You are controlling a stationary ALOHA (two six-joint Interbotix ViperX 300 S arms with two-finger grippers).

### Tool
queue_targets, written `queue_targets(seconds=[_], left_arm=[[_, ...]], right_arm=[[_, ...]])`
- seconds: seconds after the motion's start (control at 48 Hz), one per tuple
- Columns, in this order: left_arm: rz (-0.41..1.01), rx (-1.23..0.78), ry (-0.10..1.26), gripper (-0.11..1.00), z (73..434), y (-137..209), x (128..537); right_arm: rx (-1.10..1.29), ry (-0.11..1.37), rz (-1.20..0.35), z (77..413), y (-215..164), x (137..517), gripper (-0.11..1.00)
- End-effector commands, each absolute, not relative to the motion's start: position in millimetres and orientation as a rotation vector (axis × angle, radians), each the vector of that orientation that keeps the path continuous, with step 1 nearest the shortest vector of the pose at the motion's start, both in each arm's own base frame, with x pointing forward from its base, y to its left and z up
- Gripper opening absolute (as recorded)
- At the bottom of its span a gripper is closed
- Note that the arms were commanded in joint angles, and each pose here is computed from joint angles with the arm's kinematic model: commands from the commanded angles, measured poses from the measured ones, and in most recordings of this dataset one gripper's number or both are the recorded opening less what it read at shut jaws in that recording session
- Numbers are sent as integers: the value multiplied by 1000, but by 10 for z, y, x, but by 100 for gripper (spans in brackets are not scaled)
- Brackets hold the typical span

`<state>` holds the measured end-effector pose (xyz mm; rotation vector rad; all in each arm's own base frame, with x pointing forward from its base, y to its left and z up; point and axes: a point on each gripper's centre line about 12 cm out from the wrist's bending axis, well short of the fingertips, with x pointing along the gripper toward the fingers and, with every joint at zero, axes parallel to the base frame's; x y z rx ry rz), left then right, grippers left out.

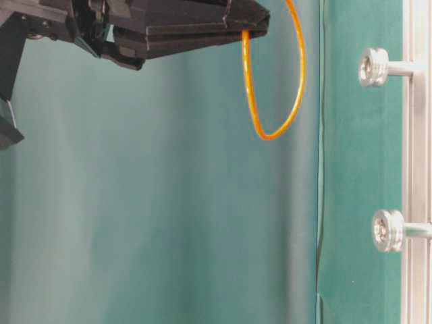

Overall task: Hook the rubber onto the shaft.
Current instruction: 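Loop the band over the right silver knob with the right gripper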

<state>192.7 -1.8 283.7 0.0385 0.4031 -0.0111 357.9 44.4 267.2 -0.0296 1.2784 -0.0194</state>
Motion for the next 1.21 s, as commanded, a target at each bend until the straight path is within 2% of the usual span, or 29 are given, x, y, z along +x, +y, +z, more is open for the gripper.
queue_targets(seconds=[0.0, 0.229, 0.729, 1.188], left_arm=[[-14, 40, 371, 0, 2958, -24, 1961], [-14, 40, 371, 0, 2958, -24, 1961], [-14, 40, 371, 0, 2958, -24, 1961], [-13, 42, 372, 0, 2956, -24, 1960]], right_arm=[[-26, 1242, -16, 2780, 451, 3601, 6], [-27, 1239, -14, 2701, 455, 3621, 6], [-30, 1234, -2, 2262, 463, 3620, 6], [-29, 1223, 1, 2236, 465, 3622, 6]])
